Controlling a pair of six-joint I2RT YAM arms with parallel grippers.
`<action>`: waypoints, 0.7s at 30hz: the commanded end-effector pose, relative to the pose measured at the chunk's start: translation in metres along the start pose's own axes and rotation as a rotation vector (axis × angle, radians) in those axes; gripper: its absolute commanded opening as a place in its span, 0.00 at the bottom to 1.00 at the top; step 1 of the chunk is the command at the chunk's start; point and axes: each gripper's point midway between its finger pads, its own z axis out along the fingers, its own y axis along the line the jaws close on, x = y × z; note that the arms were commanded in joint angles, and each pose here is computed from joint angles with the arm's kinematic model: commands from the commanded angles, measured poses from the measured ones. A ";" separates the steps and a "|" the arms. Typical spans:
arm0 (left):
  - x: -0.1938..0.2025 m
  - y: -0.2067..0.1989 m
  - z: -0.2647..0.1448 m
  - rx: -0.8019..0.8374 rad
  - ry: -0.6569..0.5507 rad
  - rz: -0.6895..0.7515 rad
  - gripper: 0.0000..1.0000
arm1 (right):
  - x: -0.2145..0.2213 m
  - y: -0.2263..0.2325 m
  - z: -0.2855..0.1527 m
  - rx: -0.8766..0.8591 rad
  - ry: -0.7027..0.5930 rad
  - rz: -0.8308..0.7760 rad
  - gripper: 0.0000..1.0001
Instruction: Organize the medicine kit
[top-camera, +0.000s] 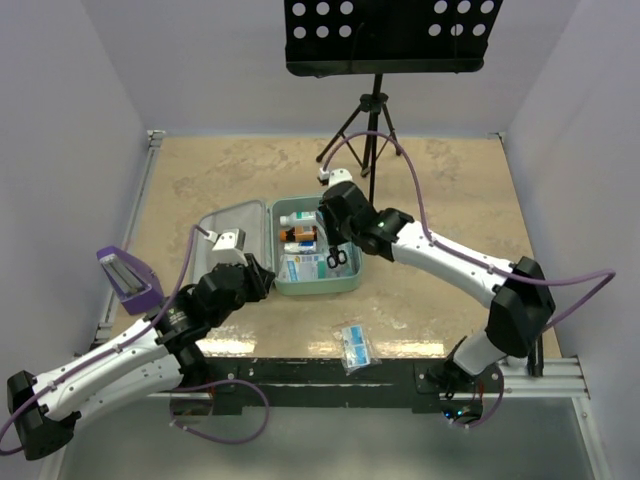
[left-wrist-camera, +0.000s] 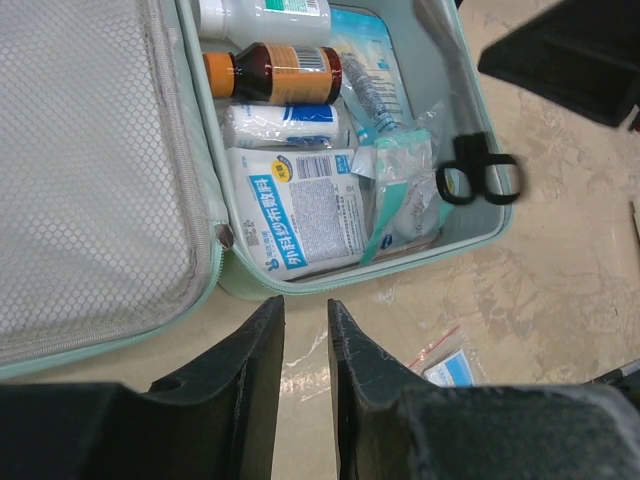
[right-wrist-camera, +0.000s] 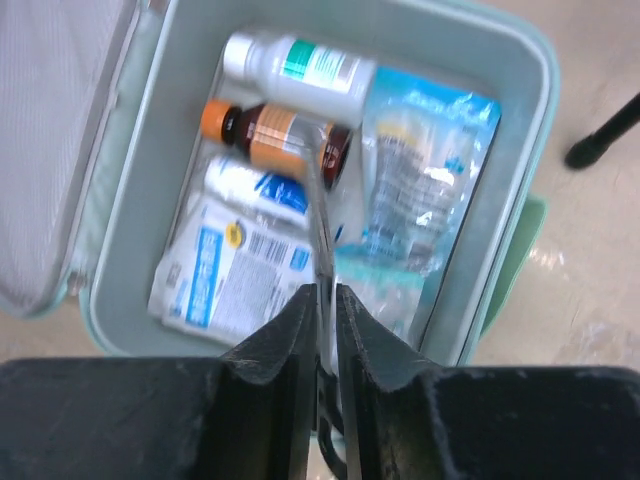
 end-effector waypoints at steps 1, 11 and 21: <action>-0.018 -0.007 -0.006 0.010 -0.040 0.008 0.29 | -0.040 -0.008 0.026 -0.030 -0.068 0.009 0.16; -0.012 -0.003 -0.003 0.000 -0.029 0.011 0.29 | -0.034 -0.019 0.072 -0.014 -0.030 0.045 0.17; -0.005 -0.009 0.008 0.007 -0.007 0.020 0.29 | -0.050 -0.023 0.010 -0.045 -0.182 0.122 0.46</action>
